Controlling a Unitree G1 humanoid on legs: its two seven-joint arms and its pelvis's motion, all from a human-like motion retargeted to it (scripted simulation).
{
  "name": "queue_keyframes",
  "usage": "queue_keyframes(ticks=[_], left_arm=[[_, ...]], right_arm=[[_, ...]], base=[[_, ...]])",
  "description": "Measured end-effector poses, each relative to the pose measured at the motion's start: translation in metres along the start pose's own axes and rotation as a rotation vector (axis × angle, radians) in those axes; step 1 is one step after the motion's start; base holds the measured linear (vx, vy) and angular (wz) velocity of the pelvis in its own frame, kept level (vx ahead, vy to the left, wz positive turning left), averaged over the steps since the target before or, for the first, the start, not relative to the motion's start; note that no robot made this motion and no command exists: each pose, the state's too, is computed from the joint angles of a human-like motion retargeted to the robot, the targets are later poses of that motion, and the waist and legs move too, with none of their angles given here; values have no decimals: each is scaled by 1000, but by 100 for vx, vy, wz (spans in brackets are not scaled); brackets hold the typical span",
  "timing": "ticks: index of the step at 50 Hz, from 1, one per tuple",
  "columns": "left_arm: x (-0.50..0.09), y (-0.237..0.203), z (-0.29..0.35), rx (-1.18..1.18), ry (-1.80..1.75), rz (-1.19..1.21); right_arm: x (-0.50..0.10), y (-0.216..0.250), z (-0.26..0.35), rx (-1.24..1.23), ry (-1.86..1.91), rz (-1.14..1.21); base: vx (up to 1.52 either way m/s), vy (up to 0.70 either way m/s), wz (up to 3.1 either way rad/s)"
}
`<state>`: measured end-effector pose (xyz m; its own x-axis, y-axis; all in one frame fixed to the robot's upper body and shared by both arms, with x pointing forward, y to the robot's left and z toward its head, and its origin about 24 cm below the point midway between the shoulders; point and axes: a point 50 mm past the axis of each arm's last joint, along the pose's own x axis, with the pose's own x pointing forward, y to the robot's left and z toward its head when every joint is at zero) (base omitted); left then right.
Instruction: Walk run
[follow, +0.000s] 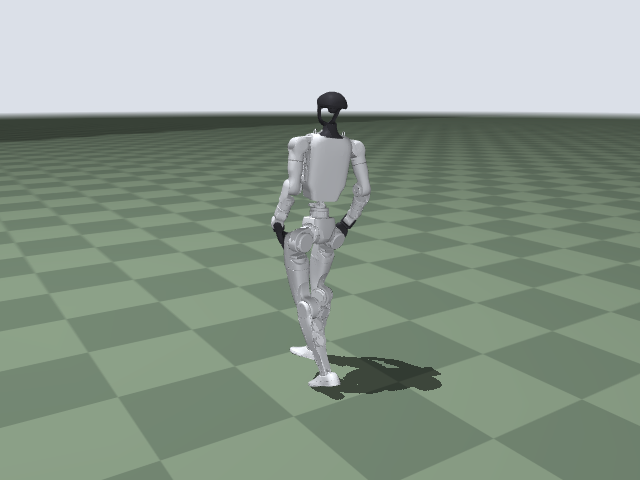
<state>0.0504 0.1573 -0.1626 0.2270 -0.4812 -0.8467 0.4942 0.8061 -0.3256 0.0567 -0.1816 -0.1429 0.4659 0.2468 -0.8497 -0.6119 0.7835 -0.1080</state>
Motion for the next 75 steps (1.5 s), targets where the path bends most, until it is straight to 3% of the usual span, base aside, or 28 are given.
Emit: queue_keyframes(ticks=[6, 10, 18, 41, 49, 62, 75], left_arm=[[-2, 10, 26, 183, -86, 53], [-6, 16, 38, 324, -118, 113], [-9, 15, 48, 290, -223, 153], [2, 10, 49, 135, -176, 126], [0, 8, 38, 184, -106, 74], [8, -10, 24, -27, -132, 36], [8, -6, 23, -37, -122, 43]], right_arm=[[-5, -18, -2, -173, 20, 21], [-6, -14, -8, -133, 34, 59], [-10, -9, -13, -75, 19, -7], [-6, 3, -20, -73, 85, 96], [-3, -12, -5, -247, 44, -1], [-1, -4, 11, -24, -126, -125], [5, -9, 17, -198, -97, -67]], base=[[37, -13, 83], [28, -10, 119], [23, 0, 86], [41, 3, 89], [50, 15, 109], [36, 13, 241], [44, -6, 159]])
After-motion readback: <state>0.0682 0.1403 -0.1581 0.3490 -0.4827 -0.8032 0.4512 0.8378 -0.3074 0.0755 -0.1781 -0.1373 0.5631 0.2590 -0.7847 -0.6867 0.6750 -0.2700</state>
